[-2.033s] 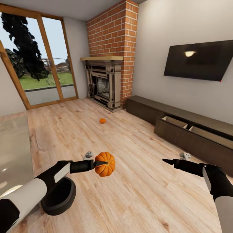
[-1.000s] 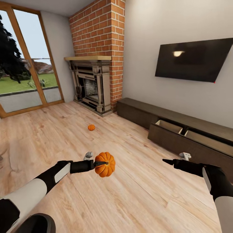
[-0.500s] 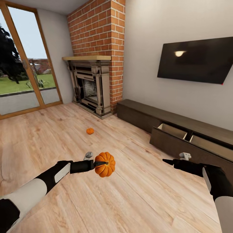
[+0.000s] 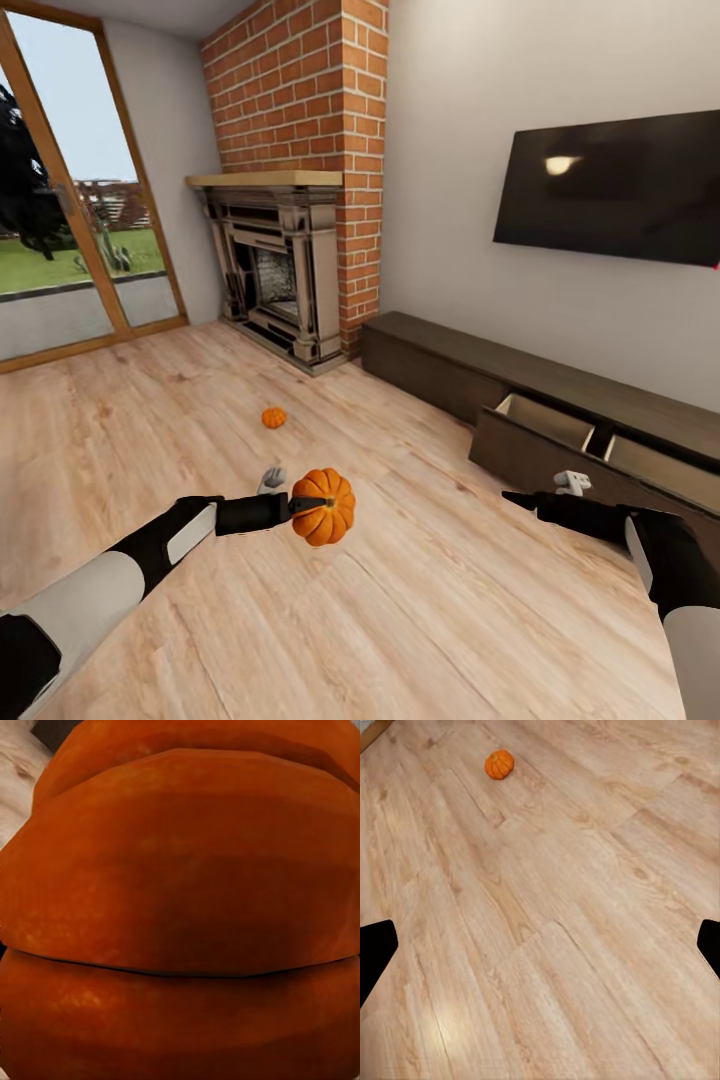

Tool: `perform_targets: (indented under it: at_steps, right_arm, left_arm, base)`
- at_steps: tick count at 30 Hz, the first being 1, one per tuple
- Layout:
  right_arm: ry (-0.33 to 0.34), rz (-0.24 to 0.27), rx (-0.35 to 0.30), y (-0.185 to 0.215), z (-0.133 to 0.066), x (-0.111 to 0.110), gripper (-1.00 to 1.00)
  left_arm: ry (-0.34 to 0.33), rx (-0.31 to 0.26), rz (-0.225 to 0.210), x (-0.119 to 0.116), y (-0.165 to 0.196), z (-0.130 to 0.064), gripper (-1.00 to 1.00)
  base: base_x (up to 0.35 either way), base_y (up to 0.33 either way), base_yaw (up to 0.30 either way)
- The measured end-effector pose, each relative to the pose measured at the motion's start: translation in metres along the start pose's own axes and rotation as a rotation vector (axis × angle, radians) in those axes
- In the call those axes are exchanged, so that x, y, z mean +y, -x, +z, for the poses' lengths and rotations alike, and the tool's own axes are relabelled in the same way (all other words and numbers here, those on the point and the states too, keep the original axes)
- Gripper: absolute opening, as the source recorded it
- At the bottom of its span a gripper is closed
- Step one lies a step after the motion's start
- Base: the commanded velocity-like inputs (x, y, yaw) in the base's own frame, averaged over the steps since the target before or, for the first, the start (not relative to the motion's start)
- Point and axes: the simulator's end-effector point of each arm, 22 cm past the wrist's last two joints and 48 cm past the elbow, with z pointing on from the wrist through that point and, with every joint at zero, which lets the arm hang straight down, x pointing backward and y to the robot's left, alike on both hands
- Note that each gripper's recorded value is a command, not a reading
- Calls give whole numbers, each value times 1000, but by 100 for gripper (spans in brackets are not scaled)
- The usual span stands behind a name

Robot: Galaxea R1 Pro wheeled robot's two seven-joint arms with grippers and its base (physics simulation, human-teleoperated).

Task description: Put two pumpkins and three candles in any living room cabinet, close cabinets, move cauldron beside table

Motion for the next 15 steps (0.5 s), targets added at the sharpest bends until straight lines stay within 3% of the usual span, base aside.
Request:
perform_targets:
  at_steps: [15]
  right_arm:
    - [0, 0, 0, 0, 0, 0, 100]
  left_arm:
    - [2, -1, 0, 1, 0, -1, -100]
  base:
    - [337, 0, 0]
